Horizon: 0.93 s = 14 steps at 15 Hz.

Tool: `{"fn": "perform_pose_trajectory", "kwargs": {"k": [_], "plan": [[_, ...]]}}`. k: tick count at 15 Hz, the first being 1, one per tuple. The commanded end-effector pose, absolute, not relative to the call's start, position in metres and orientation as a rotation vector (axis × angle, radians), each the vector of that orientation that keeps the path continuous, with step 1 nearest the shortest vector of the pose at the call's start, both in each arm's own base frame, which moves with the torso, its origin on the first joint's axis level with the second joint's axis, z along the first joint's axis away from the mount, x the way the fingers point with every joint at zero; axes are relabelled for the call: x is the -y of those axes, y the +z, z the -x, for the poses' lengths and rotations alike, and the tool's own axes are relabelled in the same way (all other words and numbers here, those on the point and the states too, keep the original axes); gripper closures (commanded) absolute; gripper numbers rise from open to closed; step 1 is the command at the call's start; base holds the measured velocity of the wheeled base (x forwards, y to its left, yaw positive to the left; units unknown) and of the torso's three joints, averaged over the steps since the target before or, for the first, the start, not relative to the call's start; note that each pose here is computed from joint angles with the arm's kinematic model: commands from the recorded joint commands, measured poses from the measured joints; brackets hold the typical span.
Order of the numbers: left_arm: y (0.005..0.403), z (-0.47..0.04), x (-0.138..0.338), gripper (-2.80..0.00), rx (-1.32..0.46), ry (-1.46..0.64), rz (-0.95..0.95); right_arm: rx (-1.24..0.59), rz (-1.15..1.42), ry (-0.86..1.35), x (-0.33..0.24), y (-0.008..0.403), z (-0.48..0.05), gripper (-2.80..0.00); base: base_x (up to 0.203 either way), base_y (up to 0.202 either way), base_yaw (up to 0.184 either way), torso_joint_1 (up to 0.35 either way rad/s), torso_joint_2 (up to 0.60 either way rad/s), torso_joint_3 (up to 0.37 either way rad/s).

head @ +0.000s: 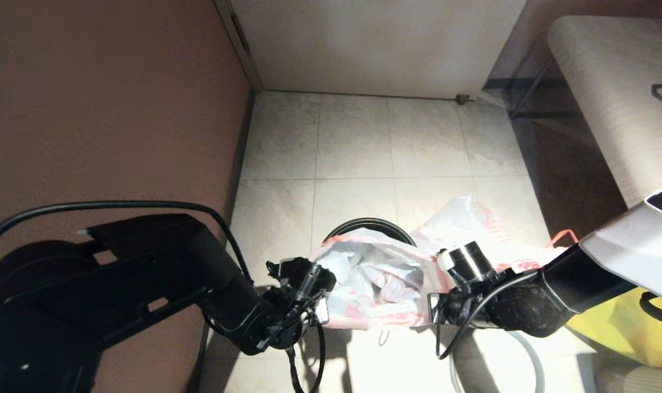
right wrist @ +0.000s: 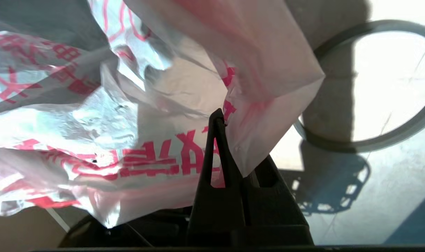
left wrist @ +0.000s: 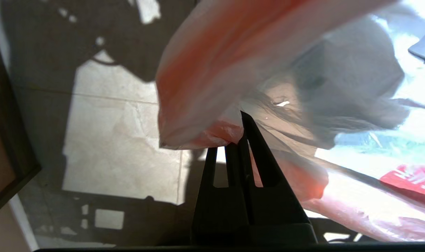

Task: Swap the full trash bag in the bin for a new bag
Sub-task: Put the new garbage bag on the trash can

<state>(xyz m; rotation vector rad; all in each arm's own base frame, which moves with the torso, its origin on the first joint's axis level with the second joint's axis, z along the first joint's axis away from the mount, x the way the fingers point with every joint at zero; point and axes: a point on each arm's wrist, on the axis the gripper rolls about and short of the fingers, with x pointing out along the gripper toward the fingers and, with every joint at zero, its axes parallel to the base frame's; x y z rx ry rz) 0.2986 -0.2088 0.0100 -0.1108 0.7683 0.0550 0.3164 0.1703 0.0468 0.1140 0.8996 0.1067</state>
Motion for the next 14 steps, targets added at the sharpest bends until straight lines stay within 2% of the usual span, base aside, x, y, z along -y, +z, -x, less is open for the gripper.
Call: {"fn": "perform_pose_trajectory", "kwargs": {"k": [1,8,14], "plan": [[-0.010,-0.292,0.204,0.00,-0.800,0.068,0.088,-0.924,-0.103,0.101,-0.170,0.039,-0.313,0.00,0.000,0.000,0.000,0.000,0.00,0.000],[-0.024,-0.293,0.201,0.00,-0.821,0.044,0.052,-1.026,-0.094,0.065,-0.173,-0.005,-0.317,0.00,0.000,0.000,0.000,0.000,0.00,0.000],[-0.024,-0.339,0.190,0.00,-0.735,0.074,0.010,-0.915,-0.100,0.070,-0.196,-0.018,-0.367,0.00,0.000,0.000,0.000,0.000,0.00,0.000]]}}
